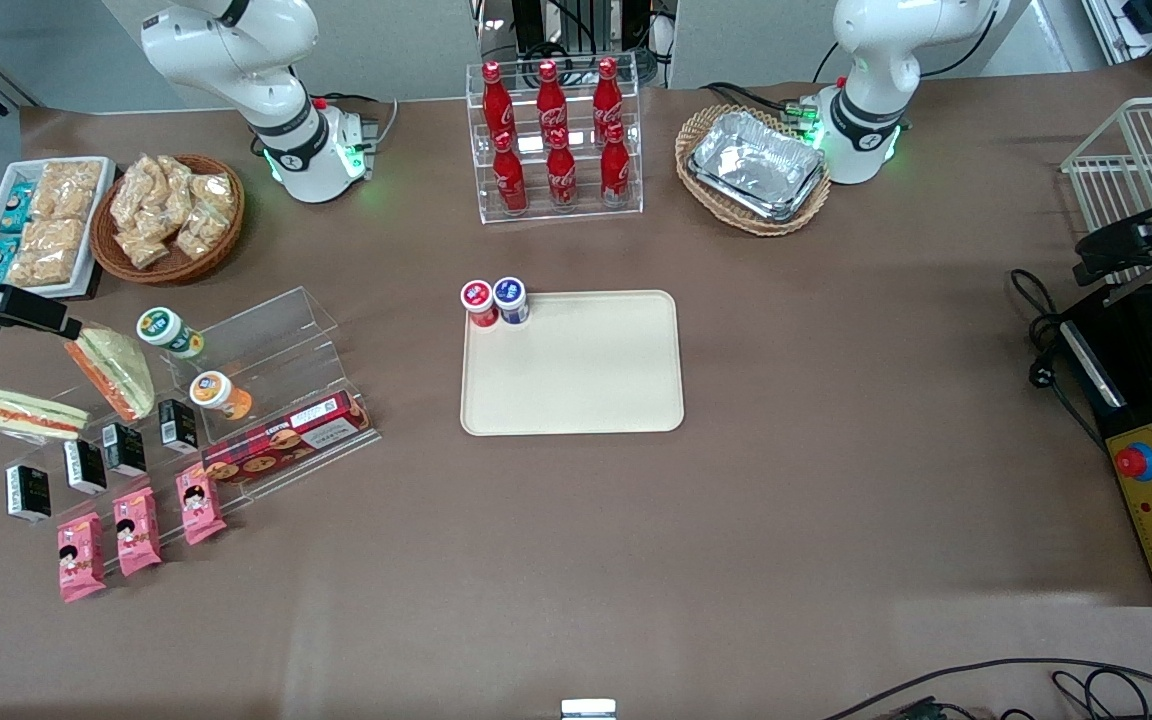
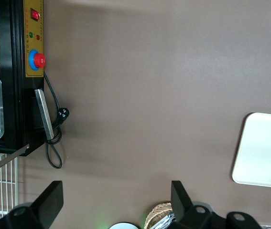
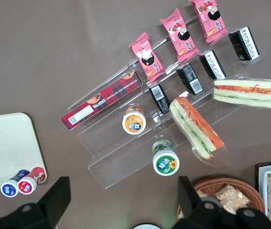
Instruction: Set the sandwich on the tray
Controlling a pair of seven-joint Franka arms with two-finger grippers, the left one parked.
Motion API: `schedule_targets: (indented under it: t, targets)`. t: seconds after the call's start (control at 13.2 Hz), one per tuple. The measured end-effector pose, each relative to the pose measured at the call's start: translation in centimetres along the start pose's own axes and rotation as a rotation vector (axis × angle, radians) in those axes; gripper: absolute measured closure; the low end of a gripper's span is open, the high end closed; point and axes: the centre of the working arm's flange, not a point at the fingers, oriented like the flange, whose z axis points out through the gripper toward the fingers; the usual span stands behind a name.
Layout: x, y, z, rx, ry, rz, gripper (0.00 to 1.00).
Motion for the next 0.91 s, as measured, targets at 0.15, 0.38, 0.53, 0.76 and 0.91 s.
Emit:
schedule_targets:
  t: [0.15,0.38,0.53,0.76,0.91]
  targets:
    - [-0.01,0.08,-0.03,0.0,0.0,0.003,0.0]
    - [-0.06,0.07,-0.1,0.001,0.002,0.003,0.0]
    - [-0.06,0.04,-0.1,0.002,0.002,0.002,0.0]
    - [-0.09,0.09,-0.08,0.003,-0.001,0.004,0.0]
    - [-0.14,0.48,-0.11,0.003,-0.004,0.012,0.0]
